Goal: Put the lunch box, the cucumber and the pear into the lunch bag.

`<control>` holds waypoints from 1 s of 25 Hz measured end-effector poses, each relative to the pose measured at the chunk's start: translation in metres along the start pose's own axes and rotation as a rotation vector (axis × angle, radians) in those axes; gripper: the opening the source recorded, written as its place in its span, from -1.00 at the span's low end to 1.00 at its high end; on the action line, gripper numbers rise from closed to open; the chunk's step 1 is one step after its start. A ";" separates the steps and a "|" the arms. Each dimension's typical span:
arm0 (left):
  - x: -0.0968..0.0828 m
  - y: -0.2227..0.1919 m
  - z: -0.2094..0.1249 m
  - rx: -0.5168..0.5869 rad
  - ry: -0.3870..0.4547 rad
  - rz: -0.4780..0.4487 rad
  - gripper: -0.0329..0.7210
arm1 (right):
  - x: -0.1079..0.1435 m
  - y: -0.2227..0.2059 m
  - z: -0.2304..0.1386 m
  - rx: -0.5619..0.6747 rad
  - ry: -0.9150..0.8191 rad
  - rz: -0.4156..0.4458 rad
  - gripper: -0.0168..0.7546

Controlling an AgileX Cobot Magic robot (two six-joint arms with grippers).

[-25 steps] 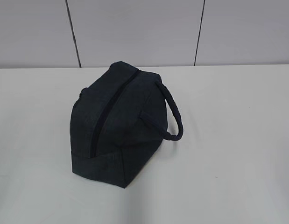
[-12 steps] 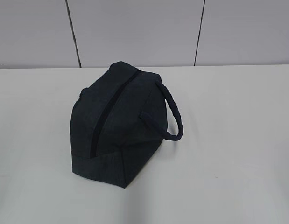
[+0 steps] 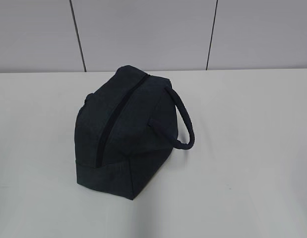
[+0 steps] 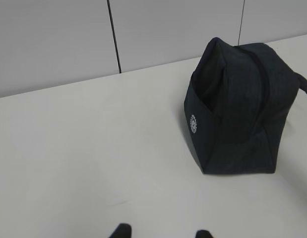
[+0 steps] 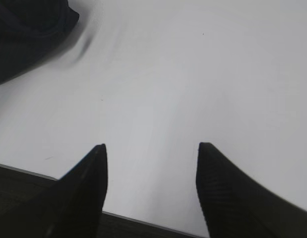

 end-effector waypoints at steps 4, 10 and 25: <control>0.000 0.000 0.000 0.000 0.000 0.001 -0.27 | 0.000 0.000 0.000 0.000 0.000 0.000 0.19; 0.000 0.000 0.000 0.000 0.000 0.001 -0.27 | 0.000 0.000 0.000 0.000 0.000 0.000 0.19; 0.006 0.000 0.000 0.001 0.090 0.170 -0.27 | -0.007 0.003 -0.003 0.030 -0.109 -0.185 0.19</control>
Point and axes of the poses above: a point on each arm's last joint axis where the gripper is mounted, y pointing back along that axis away from the gripper, x along the wrist's bending axis when the last joint is at zero, z = x × y, the point moved 5 cm from there along -y, pointing out along that axis toward the gripper, and after that the axes turned 5 degrees about y, right-handed, at the moved point
